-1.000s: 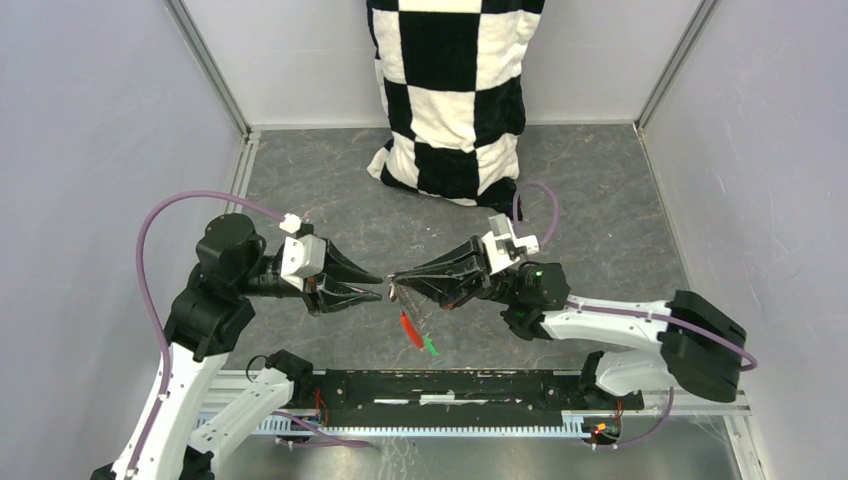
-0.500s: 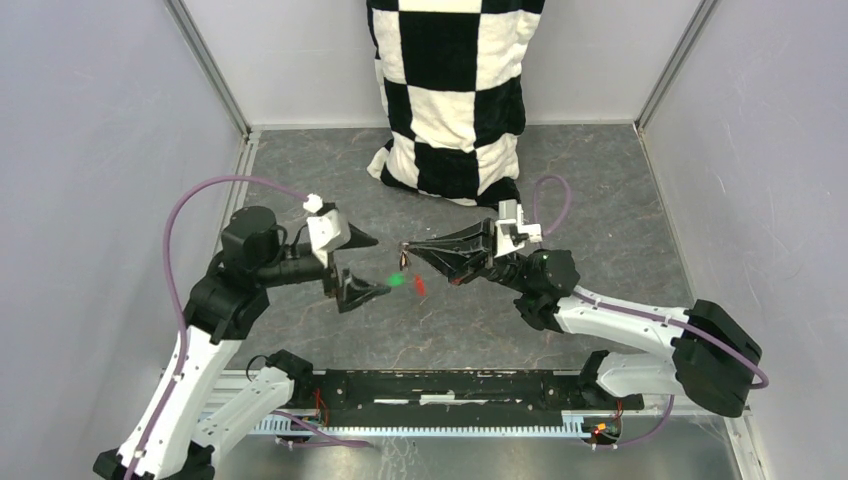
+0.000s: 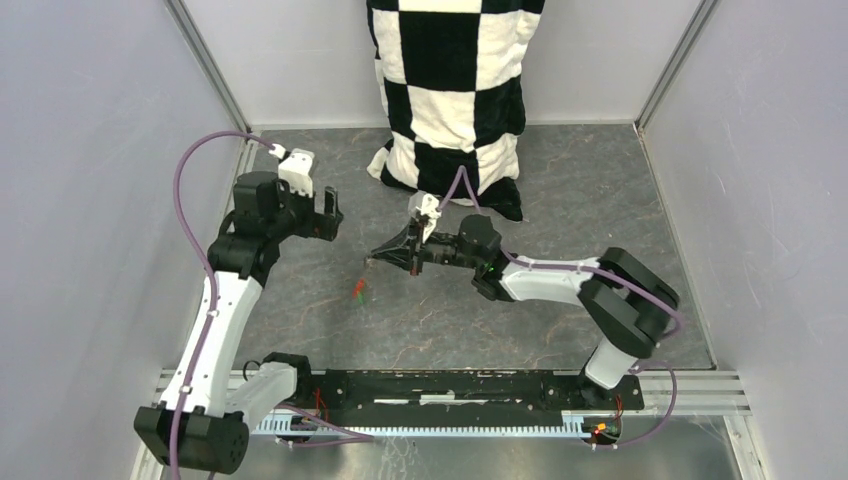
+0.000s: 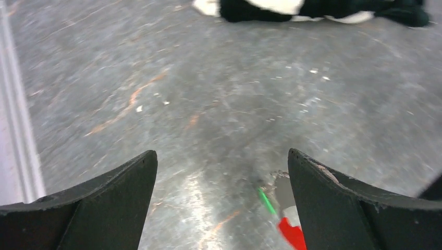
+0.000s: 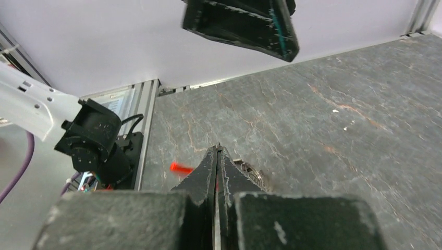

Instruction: Put the keys on the keyring

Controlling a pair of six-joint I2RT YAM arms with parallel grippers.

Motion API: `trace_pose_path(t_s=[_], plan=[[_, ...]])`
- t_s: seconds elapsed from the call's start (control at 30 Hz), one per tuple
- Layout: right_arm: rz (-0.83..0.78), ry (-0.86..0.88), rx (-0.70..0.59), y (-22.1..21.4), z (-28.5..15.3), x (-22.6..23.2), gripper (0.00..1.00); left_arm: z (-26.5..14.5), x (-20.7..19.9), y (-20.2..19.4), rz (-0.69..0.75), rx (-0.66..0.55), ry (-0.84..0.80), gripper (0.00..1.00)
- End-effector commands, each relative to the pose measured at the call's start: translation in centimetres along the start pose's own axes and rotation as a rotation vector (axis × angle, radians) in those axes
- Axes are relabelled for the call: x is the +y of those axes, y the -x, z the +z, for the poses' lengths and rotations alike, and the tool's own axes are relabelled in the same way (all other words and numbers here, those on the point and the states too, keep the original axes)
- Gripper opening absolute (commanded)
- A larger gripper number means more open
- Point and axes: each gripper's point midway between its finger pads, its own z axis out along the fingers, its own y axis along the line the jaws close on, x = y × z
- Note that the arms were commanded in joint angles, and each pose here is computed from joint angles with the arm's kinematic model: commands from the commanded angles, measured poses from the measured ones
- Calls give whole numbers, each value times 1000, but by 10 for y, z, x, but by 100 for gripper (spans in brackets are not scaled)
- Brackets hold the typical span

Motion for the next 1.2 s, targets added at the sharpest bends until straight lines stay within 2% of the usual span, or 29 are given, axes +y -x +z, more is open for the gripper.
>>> trace_pose_path(t_s=[0.0,0.13,0.23,0.43,0.53,0.63,0.77,0.8,0.83,0.93,1.0,1.13,1.17], plan=[[-13,112,-161,40,22,3,1,-3,44,34,-51,-106,185,100],[78,72,-161,16,11,-25,3,12,49,31,-44,-101,180,100],[132,-2,-102,-15,-16,-44,15,26,58,20,-65,-71,192,100],[70,-126,174,-82,-68,-63,26,38,72,2,-86,-27,210,100],[51,-201,296,-102,-87,-75,35,42,72,-2,-94,-13,198,100],[17,-288,324,-96,-104,-85,47,42,76,-8,-117,-5,196,100],[-63,-457,311,-64,-134,-101,67,44,73,-14,-147,-11,150,100],[-103,-510,313,-54,-144,-107,79,46,75,-14,-156,-23,144,100],[-120,-591,317,-47,-158,-116,98,48,77,-14,-165,-38,139,100],[-183,-919,305,-15,-213,-145,98,61,92,-12,-157,-119,161,100],[-203,-1173,255,4,-263,-158,98,73,101,-24,-150,-163,178,100],[-263,-1477,69,24,-342,-154,98,92,102,-46,-130,-251,159,100],[-275,-1547,60,18,-361,-151,98,95,101,-52,-120,-277,156,100]])
